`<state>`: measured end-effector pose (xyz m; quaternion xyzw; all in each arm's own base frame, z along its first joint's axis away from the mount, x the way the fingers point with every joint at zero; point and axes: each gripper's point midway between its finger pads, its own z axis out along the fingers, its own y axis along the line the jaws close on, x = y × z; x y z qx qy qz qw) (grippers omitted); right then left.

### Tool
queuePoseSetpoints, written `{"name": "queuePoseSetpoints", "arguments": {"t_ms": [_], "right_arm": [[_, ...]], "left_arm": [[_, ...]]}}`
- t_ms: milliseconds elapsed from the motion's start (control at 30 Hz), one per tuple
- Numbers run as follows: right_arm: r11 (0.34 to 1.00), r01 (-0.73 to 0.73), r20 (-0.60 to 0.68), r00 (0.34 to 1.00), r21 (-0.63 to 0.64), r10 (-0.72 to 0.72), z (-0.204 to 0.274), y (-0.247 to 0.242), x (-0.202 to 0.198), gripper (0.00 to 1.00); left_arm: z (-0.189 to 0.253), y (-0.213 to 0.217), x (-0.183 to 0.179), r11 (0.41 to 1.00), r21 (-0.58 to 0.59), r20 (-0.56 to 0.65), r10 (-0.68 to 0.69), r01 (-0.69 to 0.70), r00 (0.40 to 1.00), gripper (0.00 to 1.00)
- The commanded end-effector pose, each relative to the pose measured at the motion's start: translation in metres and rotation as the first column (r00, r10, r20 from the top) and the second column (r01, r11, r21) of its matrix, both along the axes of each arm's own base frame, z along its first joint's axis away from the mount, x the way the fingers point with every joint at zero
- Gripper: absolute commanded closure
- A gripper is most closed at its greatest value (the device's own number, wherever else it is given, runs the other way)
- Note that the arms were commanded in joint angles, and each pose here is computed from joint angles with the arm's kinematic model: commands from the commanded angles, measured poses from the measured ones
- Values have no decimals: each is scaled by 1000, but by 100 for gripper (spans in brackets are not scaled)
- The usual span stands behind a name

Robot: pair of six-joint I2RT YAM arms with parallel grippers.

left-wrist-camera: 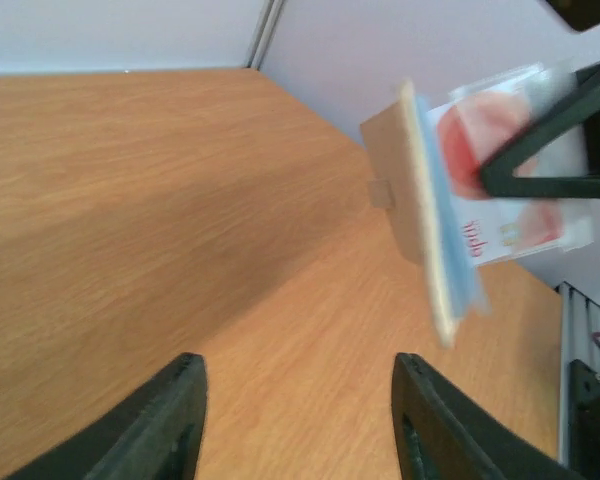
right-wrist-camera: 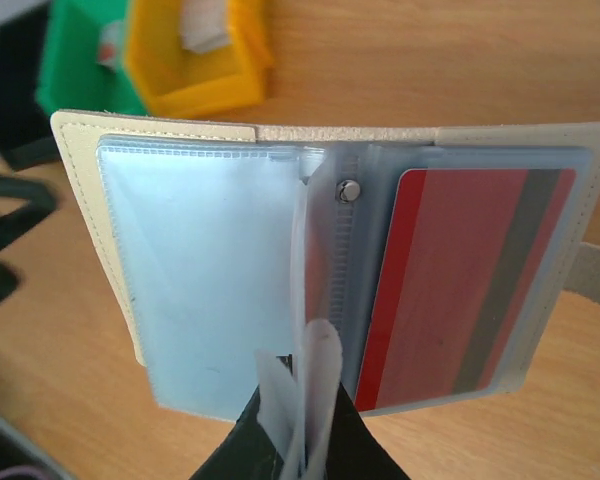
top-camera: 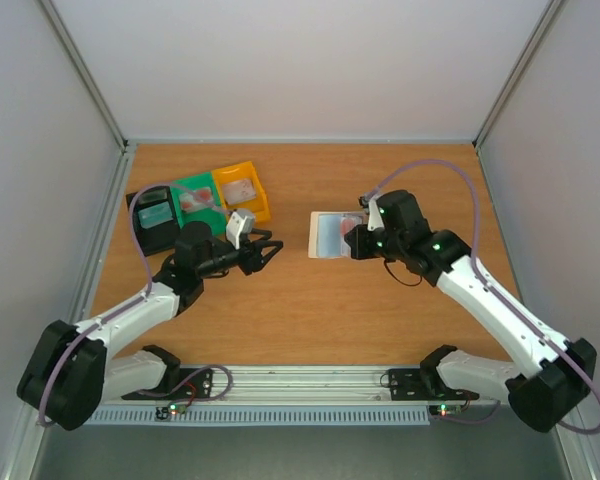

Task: Take the credit cards out of the card holder

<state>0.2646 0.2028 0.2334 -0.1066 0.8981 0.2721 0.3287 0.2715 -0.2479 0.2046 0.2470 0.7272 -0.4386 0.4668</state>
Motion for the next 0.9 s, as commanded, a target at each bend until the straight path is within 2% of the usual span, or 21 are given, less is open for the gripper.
{"name": "queuePoseSetpoints", "arguments": {"t_ms": [0, 67, 133, 167, 233, 367, 500, 700, 867], "right_arm": [[979, 185, -98, 976, -87, -193, -16, -18, 15, 99], [977, 189, -95, 976, -99, -198, -17, -11, 18, 99], [971, 200, -84, 974, -134, -213, -18, -6, 21, 99], [970, 198, -81, 974, -144, -211, -18, -2, 22, 99], [977, 167, -79, 981, -136, -179, -18, 13, 22, 99], [1000, 28, -65, 998, 0, -28, -5, 51, 12, 99], [989, -88, -4, 996, 117, 89, 10, 67, -2, 99], [953, -212, 72, 977, 217, 201, 24, 81, -17, 99], [896, -362, 159, 930, 257, 330, 39, 93, -34, 99]], "left_arm": [[41, -1, -4, 998, 9, 196, -61, 60, 979, 54], [71, -20, -42, 957, -51, 306, -256, 284, 917, 57], [87, -35, -78, 879, -108, 306, -414, 464, 857, 57], [88, -42, -86, 857, -127, 282, -452, 500, 846, 57], [76, -53, -79, 874, -156, 159, -438, 461, 885, 58], [48, -66, -66, 904, -150, 23, -402, 401, 915, 61], [29, -68, -49, 942, -140, -88, -318, 304, 944, 61], [16, -63, -36, 969, -101, -129, -236, 224, 963, 64], [15, -58, -32, 976, -90, -128, -209, 198, 970, 64]]}}
